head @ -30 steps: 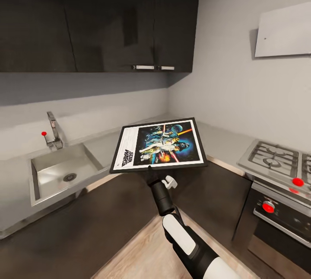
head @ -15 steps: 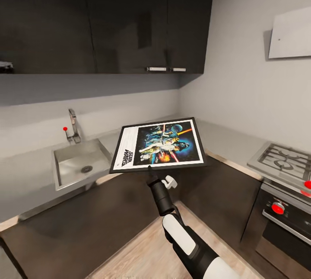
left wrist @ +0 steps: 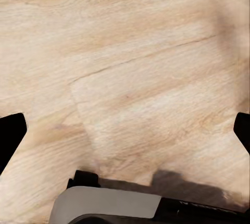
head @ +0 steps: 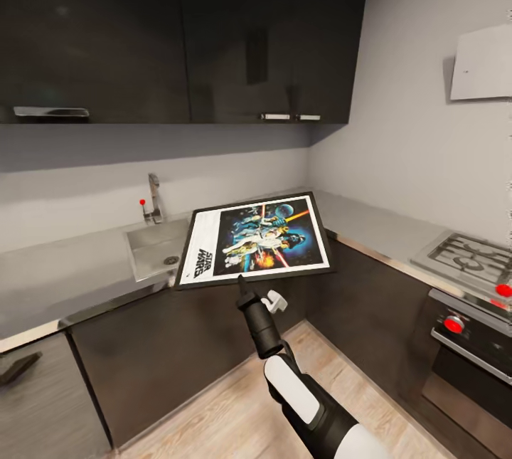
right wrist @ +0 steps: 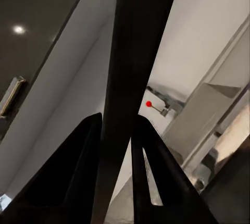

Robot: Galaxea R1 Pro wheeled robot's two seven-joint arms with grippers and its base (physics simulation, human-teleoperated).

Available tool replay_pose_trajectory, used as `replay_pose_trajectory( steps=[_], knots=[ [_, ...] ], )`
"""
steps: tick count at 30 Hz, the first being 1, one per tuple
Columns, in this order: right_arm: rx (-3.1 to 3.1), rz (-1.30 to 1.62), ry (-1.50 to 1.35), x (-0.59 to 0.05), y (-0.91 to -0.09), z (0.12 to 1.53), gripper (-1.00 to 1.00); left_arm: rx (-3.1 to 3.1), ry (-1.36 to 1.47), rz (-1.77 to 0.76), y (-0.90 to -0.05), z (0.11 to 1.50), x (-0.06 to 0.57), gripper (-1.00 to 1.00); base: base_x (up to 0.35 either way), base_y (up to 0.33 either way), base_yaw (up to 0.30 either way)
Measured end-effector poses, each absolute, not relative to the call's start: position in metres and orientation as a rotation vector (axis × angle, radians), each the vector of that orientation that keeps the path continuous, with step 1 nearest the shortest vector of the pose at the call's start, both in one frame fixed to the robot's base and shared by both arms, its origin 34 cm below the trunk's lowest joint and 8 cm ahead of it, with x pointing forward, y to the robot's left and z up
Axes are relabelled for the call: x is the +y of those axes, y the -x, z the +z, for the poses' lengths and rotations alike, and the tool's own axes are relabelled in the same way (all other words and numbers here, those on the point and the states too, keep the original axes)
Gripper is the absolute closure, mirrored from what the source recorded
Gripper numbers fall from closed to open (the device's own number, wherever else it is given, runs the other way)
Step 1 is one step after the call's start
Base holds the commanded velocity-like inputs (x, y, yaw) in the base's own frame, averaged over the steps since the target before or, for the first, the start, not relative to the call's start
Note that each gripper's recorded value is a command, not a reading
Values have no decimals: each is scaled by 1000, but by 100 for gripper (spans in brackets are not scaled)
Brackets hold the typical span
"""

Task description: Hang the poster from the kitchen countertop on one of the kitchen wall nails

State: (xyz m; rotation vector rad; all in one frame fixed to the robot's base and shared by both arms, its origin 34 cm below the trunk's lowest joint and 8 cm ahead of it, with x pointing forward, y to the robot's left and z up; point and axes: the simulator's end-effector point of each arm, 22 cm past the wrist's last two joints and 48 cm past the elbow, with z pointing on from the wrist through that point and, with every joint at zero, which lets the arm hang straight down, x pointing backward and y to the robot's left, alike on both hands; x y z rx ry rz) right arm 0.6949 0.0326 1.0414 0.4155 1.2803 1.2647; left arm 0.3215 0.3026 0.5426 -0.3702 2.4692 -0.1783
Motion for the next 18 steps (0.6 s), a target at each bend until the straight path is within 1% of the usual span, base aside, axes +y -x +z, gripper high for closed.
replay_pose_trajectory(
  steps=[4, 5, 6, 11, 18],
  knots=[
    [1269, 1249, -320, 42, -688, 1048, 100, 2469, 370, -178, -322, 543, 303, -100, -317, 0, 6],
    [1259, 1232, -223, 51, -680, 1053, 100, 2469, 370, -178, -322, 543, 303, -100, -215, 0, 2],
    [1257, 1226, -196, 53, -678, 1054, 100, 2469, 370, -178, -322, 543, 303, -100, -172, 0, 2],
    [1250, 1188, -59, 67, -668, 1057, 100, 2468, 369, -177, -322, 543, 303, -100, -67, 0, 1],
    [1259, 1135, 86, 81, -658, 1053, 100, 2465, 368, -161, -322, 544, 314, -100, -13, 0, 0]
  ],
)
